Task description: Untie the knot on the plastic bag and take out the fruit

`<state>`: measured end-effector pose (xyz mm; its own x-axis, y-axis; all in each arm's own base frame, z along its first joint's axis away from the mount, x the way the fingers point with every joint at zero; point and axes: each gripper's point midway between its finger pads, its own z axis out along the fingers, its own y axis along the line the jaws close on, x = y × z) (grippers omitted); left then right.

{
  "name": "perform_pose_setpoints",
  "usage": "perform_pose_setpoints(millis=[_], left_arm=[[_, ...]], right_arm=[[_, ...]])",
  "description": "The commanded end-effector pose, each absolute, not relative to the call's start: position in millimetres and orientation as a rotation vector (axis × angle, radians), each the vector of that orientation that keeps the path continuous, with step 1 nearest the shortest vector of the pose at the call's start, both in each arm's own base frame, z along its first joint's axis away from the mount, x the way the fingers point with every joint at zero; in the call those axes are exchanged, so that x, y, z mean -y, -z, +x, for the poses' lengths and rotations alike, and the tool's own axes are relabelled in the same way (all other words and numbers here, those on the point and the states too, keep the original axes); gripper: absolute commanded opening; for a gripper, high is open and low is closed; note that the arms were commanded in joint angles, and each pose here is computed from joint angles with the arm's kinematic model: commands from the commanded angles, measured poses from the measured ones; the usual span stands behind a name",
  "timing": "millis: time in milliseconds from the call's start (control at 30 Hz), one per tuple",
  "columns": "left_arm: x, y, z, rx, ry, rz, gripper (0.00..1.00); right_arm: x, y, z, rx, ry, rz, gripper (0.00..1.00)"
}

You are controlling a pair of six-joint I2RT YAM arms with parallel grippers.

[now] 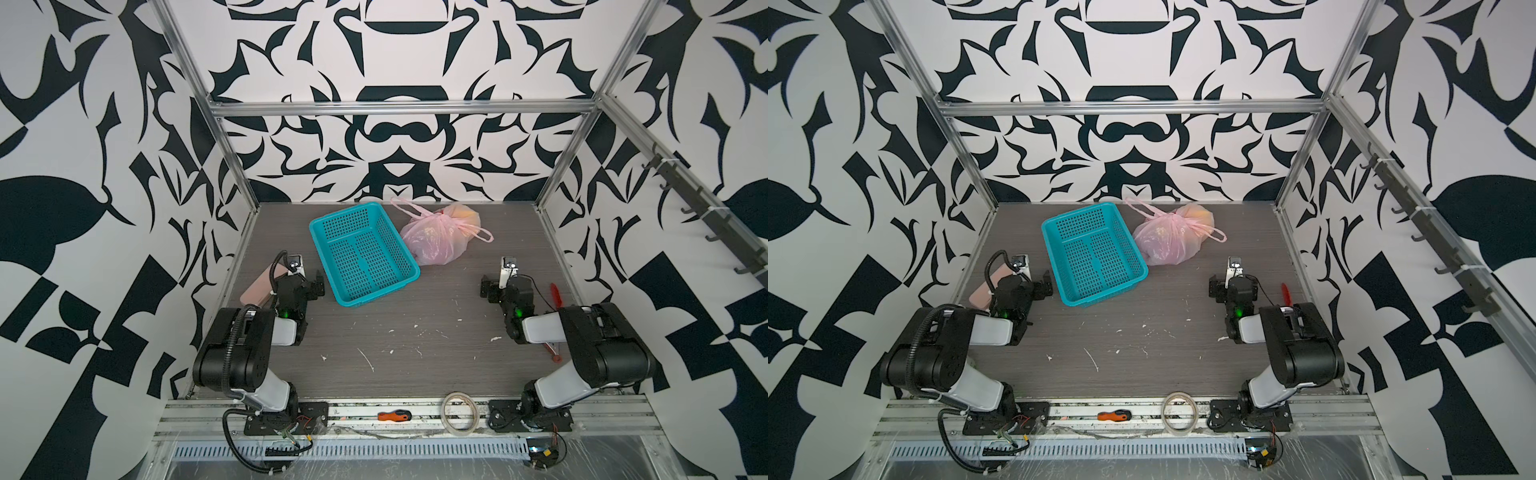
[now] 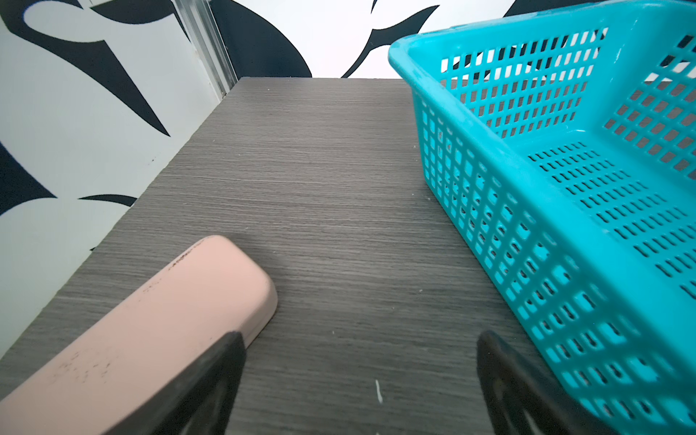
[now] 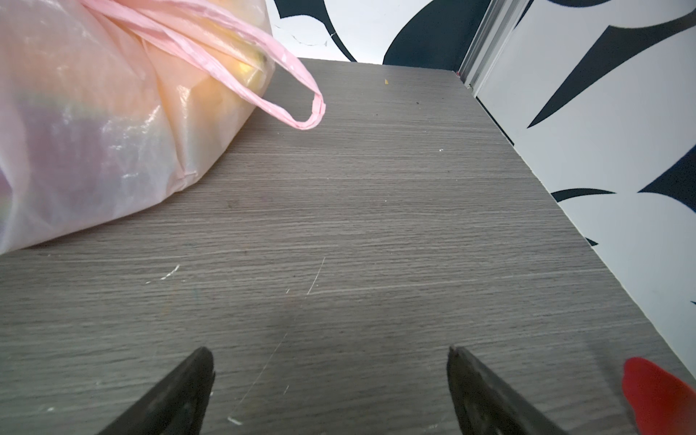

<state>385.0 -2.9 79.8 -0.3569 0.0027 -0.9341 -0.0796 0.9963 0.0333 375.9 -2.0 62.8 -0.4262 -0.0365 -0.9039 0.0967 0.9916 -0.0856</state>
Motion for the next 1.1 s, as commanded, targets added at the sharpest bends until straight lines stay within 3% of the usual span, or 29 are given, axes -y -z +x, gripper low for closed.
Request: perform_pose_setpoints(millis=[0,667,833,1067], left_arm=[[3.8,-89.5,391.8,-1.897,-0.084,-0.057,0.99],[8.5,-109.7,386.1,-1.877,-0.061,-0.025,0.99],[-7.9,-153.8,376.1,-1.848,-0.107,-0.141,0.99],[-49.0,-211.7,339.8,-1.917,-0.149,-0.579,0.99]], right_arm=[[-0.4,-79.6,386.6,-1.95,0.139,0.043,1.0],[-0.5,-83.3,387.4,-1.939,0.137,0.046,1.0],[1.7,-109.5,390.2,-2.006,0.144,0.073,1.0],[6.7,-159.9,377.3,-2.056,0.032,0.329,1.0]])
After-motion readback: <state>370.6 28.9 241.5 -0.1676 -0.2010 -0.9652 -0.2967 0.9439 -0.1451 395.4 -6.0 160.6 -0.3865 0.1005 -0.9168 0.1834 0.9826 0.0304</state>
